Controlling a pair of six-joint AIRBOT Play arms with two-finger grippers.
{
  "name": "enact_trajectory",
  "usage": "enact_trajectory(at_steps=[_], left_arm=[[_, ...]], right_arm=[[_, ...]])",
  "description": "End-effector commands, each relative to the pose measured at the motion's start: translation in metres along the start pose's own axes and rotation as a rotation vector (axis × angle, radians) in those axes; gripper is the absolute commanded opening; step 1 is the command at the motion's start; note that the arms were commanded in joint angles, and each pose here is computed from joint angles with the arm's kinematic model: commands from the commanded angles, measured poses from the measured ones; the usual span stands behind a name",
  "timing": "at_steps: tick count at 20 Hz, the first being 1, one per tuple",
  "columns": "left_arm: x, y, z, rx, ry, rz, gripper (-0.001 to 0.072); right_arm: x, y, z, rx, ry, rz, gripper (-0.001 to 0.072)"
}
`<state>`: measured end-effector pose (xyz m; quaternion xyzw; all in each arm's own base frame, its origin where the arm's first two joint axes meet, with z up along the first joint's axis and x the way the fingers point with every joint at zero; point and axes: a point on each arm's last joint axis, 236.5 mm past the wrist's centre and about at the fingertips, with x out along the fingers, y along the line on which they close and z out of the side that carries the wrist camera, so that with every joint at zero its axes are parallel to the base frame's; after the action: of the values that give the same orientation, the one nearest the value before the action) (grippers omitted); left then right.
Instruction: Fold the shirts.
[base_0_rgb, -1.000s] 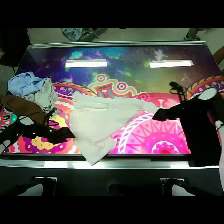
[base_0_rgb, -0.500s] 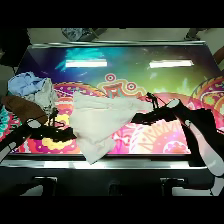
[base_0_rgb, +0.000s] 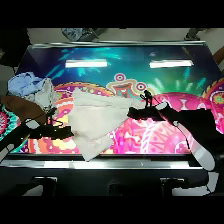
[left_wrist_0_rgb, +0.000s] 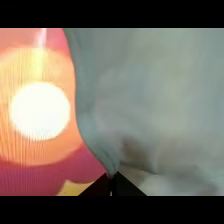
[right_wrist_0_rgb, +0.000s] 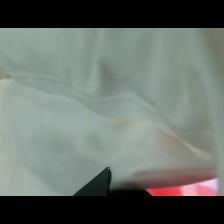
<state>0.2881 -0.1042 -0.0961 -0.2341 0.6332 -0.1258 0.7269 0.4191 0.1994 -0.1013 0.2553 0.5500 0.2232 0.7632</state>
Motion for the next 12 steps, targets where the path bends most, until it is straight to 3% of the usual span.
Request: enact_trajectory(at_steps=[1, 4, 6, 9, 12], left_arm=[[-0.023, -0.014, 0.027, 0.064, -0.098, -0.014, 0.0032], [-0.13, -0.074, 0.099, 0.235, -0.438, -0.047, 0.0031], [-0.259, -0.136, 0.13, 0.376, -0.772, -0.071, 0.0031], [-0.472, -0.224, 0.092, 0.565, -1.297, -0.084, 0.0031], [-0.57, -0.265, 0.024, 0.608, -1.539, -0.134, 0.0031]], right_arm=[[-0.017, 0.021, -0.001, -0.183, 0.062, 0.048, 0.0042], [-0.099, 0.057, 0.035, -0.498, 0.044, -0.016, 0.0042], [-0.186, 0.111, 0.071, -0.749, -0.102, -0.065, 0.0042], [-0.346, 0.228, 0.087, -1.01, -0.487, -0.122, 0.0043], [-0.443, 0.294, 0.035, -1.066, -0.706, -0.106, 0.0044]])
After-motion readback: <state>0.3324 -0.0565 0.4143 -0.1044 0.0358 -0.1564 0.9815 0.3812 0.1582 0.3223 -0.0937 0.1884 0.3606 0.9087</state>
